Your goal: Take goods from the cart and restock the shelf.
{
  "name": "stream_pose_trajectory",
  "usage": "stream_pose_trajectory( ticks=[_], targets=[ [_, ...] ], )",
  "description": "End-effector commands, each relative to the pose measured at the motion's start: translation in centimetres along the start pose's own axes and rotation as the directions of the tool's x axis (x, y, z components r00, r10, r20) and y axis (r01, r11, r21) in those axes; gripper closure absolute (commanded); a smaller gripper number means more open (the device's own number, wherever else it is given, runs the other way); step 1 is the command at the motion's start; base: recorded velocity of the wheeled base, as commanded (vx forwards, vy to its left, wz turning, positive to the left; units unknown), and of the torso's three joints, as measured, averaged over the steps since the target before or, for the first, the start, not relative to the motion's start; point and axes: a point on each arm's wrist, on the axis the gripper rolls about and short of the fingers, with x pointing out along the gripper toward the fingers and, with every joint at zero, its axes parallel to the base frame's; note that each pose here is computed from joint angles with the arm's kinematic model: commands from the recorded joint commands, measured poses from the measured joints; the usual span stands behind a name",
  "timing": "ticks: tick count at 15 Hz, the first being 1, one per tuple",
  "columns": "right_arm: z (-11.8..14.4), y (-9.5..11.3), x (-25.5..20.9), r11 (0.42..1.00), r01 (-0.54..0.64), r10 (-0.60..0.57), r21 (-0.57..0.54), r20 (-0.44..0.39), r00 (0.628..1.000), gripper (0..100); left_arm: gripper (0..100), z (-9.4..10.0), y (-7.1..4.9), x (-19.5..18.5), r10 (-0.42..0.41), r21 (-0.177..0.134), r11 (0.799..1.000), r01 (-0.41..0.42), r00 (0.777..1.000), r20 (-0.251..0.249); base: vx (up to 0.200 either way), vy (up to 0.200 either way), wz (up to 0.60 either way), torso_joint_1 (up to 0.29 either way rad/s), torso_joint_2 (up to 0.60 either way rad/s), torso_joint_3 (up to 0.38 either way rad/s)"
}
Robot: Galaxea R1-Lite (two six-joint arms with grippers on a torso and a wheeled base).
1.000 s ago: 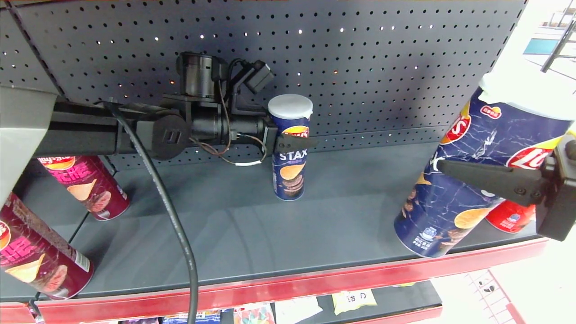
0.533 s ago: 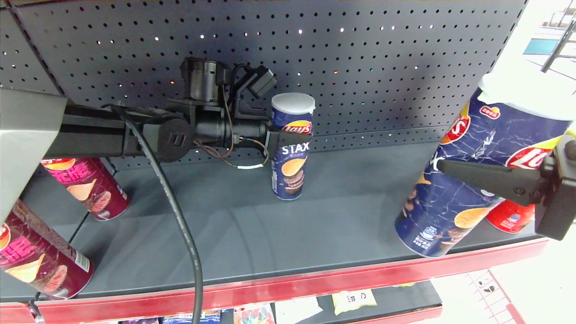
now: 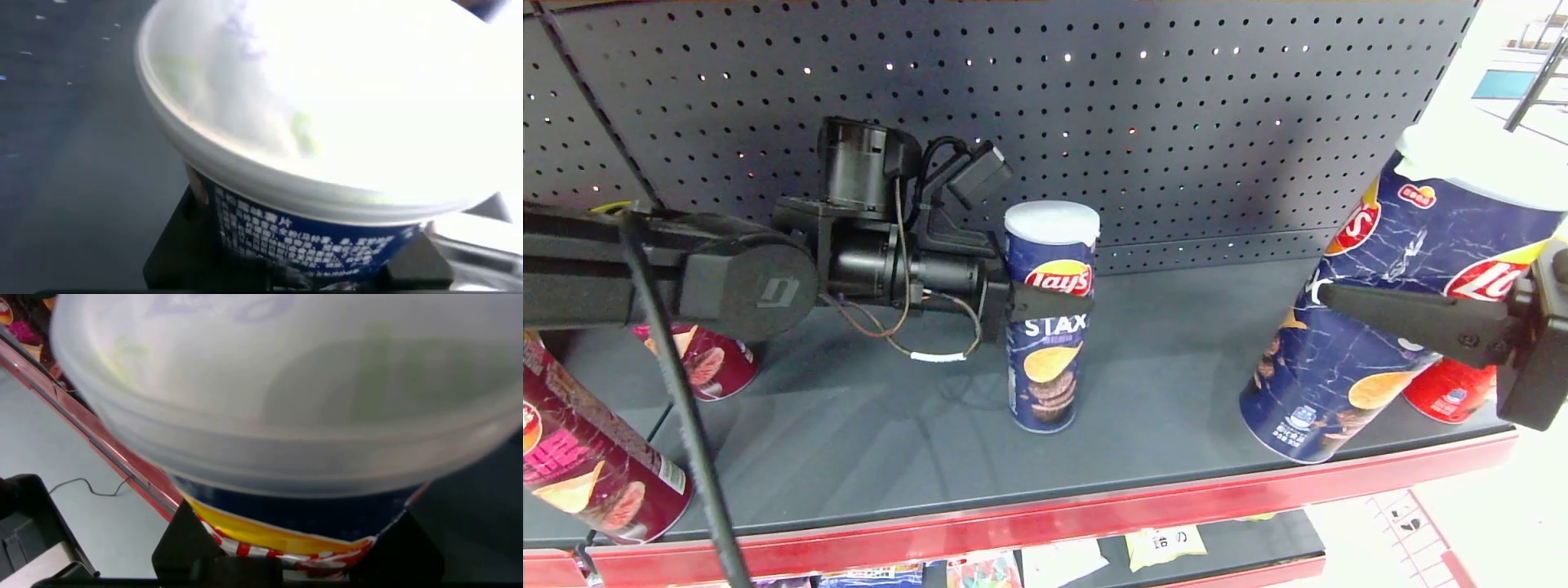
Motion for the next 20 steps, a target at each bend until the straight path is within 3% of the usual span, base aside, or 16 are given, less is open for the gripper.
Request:
stream_pose_trajectory(
  ticks=[1,3,5,8,10,16,20],
  targets=[
    [0.1,0.0,0.0,1.000,-0.001,0.001,-0.001,0.003,1.000,100,100,0.6,-2.2,-1.1,-0.040,0.019,0.999,0.040,0.999,0.014,0.000,0.000,0.00,0.000,0.00,0.000],
    [0.2,0.0,0.0,1.000,-0.001,0.001,-0.002,0.006,1.000,100,100,0.5,-1.9,-0.9,-0.040,0.047,0.998,0.038,0.999,0.031,0.000,0.000,0.00,0.000,0.00,0.000],
    [0.5,0.0,0.0,1.000,0.001,-0.001,-0.003,0.013,1.000,100,100,-0.1,-0.8,-0.1,-0.036,0.103,0.994,0.028,0.996,0.080,0.000,0.000,0.00,0.000,0.00,0.000],
    [0.6,0.0,0.0,1.000,0.001,-0.001,-0.004,0.016,1.000,100,100,-1.1,-1.0,0.0,-0.109,0.093,0.990,0.102,0.991,0.075,0.000,0.000,0.00,0.000,0.00,0.000],
    [0.6,0.0,0.0,1.000,0.001,-0.001,-0.004,0.016,1.000,100,100,-1.4,-1.1,0.0,-0.147,0.126,0.983,0.136,0.986,0.079,0.000,0.000,0.00,0.000,0.00,0.000],
    [0.9,-0.1,0.3,1.000,0.001,-0.001,-0.005,0.017,1.000,100,100,-2.3,-1.2,0.0,-0.146,0.172,0.977,0.129,0.985,0.088,0.000,0.000,0.00,0.000,0.00,0.000],
    [0.9,-0.1,0.3,1.000,0.002,-0.001,-0.005,0.019,1.000,100,100,-3.0,-2.0,-0.3,-0.152,0.191,0.973,0.131,0.983,0.098,0.000,0.000,0.00,0.000,0.00,0.000]
  ],
)
